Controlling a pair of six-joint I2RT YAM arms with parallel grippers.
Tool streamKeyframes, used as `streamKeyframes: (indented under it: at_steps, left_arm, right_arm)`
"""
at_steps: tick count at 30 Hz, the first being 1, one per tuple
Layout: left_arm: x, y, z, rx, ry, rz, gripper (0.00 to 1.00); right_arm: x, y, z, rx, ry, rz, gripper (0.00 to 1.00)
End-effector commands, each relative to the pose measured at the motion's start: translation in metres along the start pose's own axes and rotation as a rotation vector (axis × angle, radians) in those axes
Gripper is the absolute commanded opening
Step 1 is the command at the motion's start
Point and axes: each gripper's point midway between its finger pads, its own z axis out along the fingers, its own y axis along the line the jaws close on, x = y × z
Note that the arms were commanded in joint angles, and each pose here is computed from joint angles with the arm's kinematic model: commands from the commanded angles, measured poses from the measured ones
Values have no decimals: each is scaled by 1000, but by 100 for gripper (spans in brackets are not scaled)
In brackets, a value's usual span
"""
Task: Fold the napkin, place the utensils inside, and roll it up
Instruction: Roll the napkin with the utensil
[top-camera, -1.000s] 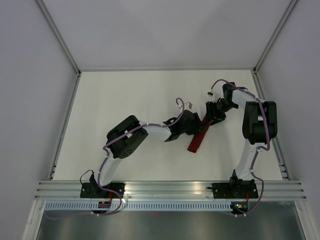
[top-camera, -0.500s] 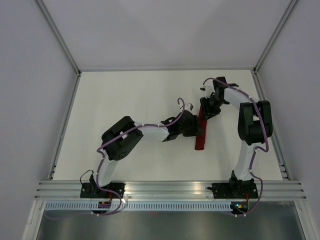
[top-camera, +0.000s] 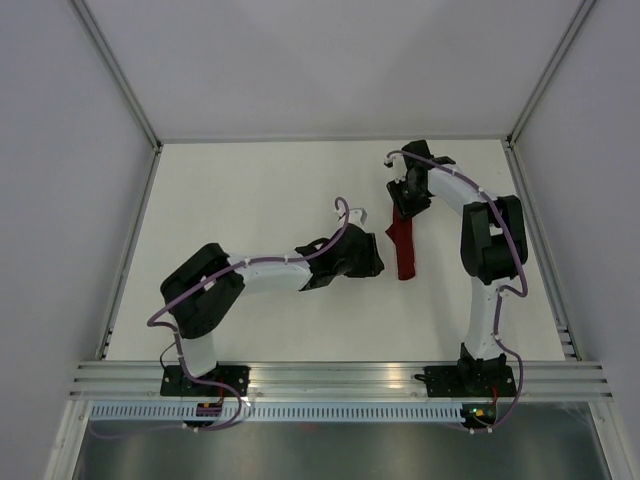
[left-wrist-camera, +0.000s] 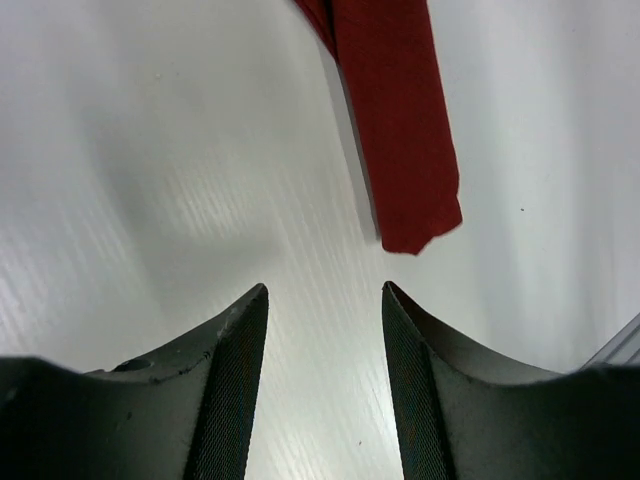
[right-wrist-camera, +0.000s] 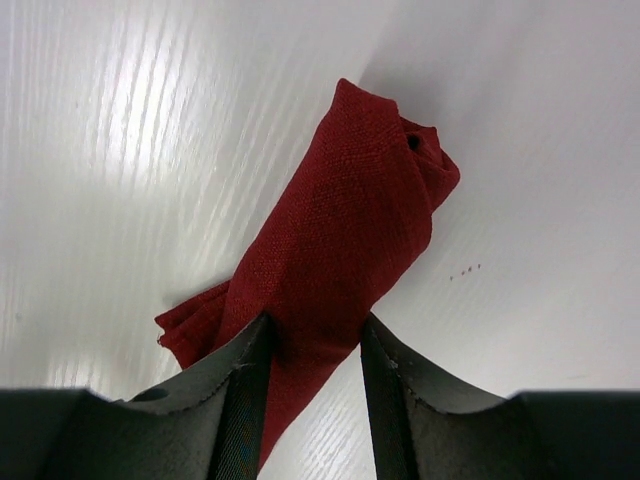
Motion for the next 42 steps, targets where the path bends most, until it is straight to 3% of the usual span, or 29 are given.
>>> streamKeyframes:
  at_steps: [1, 22, 26, 42]
  left_arm:
    - [-23, -5, -28, 9, -79, 51, 55]
    - [-32, 10, -65, -3, -113, 87, 56]
    - [-31, 11, -64, -3, -108, 89, 56]
    - [-28, 15, -60, -11, -81, 95, 56]
  right_arm:
    - [-12, -18, 3, 166, 9, -18, 45]
    - [-32, -7, 7, 497, -32, -231, 49]
    - [-28, -3, 14, 487, -16, -245, 58]
    - [-37, 3, 6, 451, -52, -236, 59]
